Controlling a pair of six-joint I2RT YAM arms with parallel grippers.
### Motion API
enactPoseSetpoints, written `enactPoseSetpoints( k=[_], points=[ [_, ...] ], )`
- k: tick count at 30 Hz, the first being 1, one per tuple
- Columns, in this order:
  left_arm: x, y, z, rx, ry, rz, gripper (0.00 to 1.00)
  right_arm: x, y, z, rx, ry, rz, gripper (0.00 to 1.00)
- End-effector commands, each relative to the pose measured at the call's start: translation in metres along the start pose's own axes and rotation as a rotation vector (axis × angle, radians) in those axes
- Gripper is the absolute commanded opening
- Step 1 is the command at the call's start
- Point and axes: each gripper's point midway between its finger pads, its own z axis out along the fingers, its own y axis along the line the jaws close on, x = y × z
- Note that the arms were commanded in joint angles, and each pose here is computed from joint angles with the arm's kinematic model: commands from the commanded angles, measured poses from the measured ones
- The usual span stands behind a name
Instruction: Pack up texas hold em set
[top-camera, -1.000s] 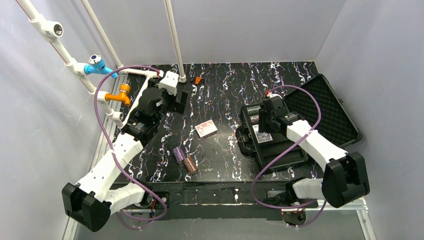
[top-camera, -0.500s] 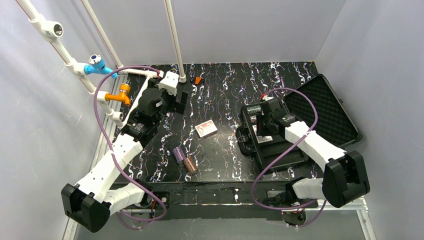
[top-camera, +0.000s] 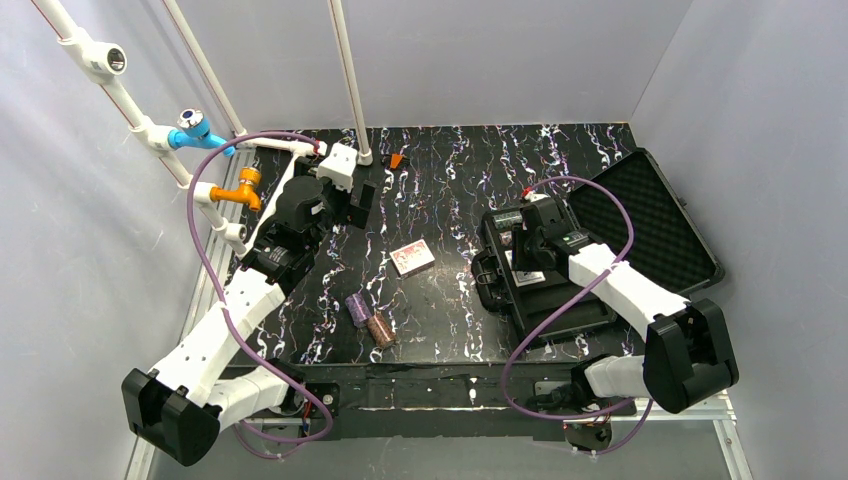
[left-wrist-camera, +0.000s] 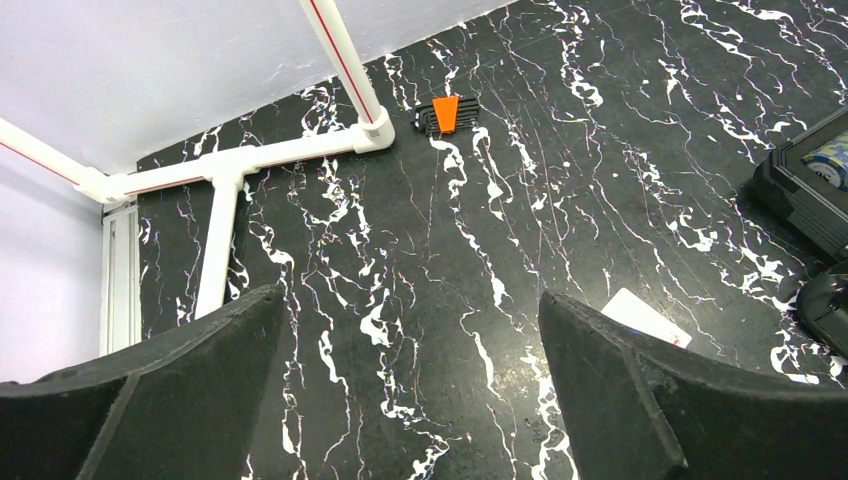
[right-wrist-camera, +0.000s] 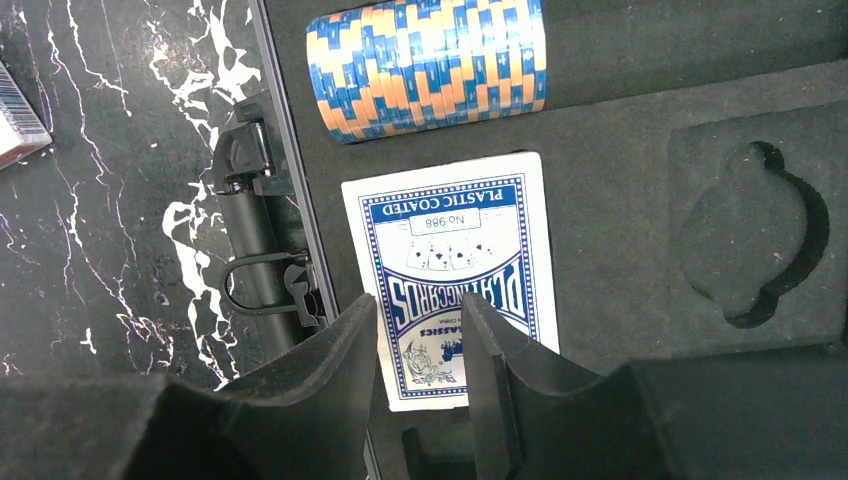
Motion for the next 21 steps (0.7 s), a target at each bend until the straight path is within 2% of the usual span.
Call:
enactPoseSetpoints(
  k=[1, 12, 18, 21],
  points=[
    [-0.006, 0.001, -0.004, -0.003, -0.013, 0.0, 0.99, 0.01, 0.002, 0.002, -0.012, 0.028, 0.005, 0.46],
    [-0.002, -0.002, 0.0, 0.004, -0.001, -0.009, 0.99, -0.033, 0.029, -0.02, -0.052, -0.123, -0.095, 0.66],
    [0.001, -0.002, 0.003, 0.002, 0.013, -0.001, 0.99, -0.042, 0.066, -0.026, -0.158, -0.167, -0.154, 0.7],
    [0.003, -0.001, 0.004, -0.007, 0.017, 0.007, 0.99, -0.04, 0.09, -0.027, -0.219, -0.146, -0.192, 0.75]
  ],
)
